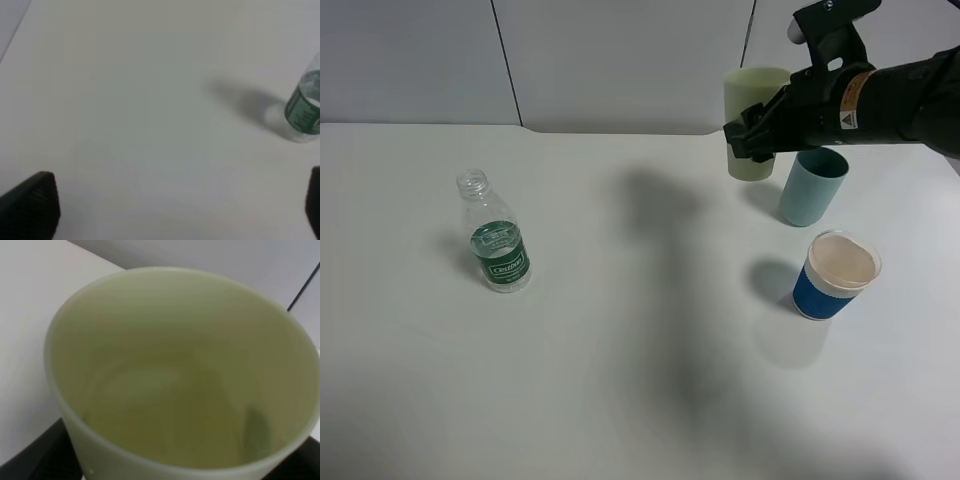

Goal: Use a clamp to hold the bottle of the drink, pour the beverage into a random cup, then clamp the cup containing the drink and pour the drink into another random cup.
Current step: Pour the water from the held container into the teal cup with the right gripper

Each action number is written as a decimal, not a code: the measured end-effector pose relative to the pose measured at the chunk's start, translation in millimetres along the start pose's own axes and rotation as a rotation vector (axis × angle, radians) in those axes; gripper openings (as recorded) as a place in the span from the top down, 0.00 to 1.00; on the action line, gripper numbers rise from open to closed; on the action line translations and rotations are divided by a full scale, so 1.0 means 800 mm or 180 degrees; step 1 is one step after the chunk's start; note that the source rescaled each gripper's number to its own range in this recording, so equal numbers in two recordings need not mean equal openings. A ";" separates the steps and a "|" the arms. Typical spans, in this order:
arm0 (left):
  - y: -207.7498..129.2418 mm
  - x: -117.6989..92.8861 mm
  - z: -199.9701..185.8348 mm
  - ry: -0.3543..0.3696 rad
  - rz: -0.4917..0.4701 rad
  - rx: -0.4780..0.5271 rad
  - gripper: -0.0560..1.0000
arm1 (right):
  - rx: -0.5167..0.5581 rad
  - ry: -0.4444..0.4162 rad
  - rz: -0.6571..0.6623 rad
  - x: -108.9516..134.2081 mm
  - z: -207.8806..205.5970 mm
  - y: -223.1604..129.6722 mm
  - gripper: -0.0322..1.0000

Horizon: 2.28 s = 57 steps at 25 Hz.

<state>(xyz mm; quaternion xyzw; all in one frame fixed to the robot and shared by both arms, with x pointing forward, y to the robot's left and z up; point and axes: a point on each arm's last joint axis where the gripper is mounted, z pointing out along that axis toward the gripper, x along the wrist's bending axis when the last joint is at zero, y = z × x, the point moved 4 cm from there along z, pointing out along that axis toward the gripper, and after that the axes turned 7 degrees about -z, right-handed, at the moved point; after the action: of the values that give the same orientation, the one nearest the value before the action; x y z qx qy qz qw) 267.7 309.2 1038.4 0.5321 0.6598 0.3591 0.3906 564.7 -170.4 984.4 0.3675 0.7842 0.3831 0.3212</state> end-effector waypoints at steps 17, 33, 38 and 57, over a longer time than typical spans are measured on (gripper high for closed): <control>0.000 0.000 0.000 0.0000 0.0000 0.0000 0.00 | 0.0033 -0.0059 -0.0306 -0.013 -0.001 0.018 0.97; 0.000 0.000 0.000 0.0000 0.0000 0.0000 0.00 | 0.0255 -0.0734 -0.0118 -0.051 -0.007 0.014 0.97; 0.000 0.000 0.000 0.0003 0.0001 -0.0001 0.00 | 0.0248 -0.1009 0.0010 -0.064 -0.011 0.014 0.97; 0.000 0.000 0.000 0.0003 0.0001 -0.0001 0.00 | 0.0406 -0.1937 0.0069 -0.090 -0.089 -0.029 0.97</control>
<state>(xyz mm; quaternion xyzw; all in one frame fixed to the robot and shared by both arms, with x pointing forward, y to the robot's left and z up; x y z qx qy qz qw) 267.7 309.3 1038.4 0.5320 0.6598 0.3594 0.3903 539.2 -265.8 1016.5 0.4930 0.6705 0.2089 0.5135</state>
